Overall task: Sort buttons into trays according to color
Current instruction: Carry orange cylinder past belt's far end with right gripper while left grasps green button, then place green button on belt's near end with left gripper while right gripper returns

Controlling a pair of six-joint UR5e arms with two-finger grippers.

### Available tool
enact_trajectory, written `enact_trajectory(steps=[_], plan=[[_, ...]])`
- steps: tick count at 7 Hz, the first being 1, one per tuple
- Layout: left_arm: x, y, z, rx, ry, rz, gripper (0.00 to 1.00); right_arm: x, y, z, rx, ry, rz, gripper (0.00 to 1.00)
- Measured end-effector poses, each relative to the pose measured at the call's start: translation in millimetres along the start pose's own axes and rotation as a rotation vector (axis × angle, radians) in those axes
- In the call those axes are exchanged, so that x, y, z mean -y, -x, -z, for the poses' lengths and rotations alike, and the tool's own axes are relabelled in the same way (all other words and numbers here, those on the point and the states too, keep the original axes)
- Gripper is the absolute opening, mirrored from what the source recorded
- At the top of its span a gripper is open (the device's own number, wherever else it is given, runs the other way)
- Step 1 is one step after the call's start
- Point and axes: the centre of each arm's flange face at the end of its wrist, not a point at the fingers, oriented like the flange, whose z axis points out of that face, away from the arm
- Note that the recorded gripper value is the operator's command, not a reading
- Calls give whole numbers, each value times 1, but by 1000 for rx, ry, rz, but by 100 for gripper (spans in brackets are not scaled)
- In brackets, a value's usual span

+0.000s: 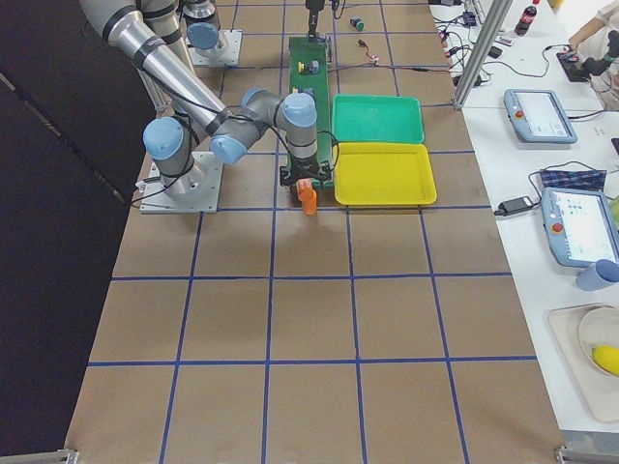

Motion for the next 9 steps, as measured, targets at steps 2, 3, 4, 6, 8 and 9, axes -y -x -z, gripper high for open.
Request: enact_trajectory(steps=[2,3,4,6,8,9], plan=[[-4,-2,-3,-5,-4,6,100,2,-2,4,-19,-7,1,100],[-5,-1,0,-4,-11,9,100,5,-3,10,-34,-7,5,100],[-1,2,14,6,-43,13,100,13,-3,18,-49,-10,18,100],[33,45,66,29,-144,76,100,40,-4,31,-53,-18,60,100],[65,99,82,37,-184,170,100,74,-9,35,-51,-20,55,100],[78,123,75,38,-196,227,100,93,-12,36,-51,-25,42,100]])
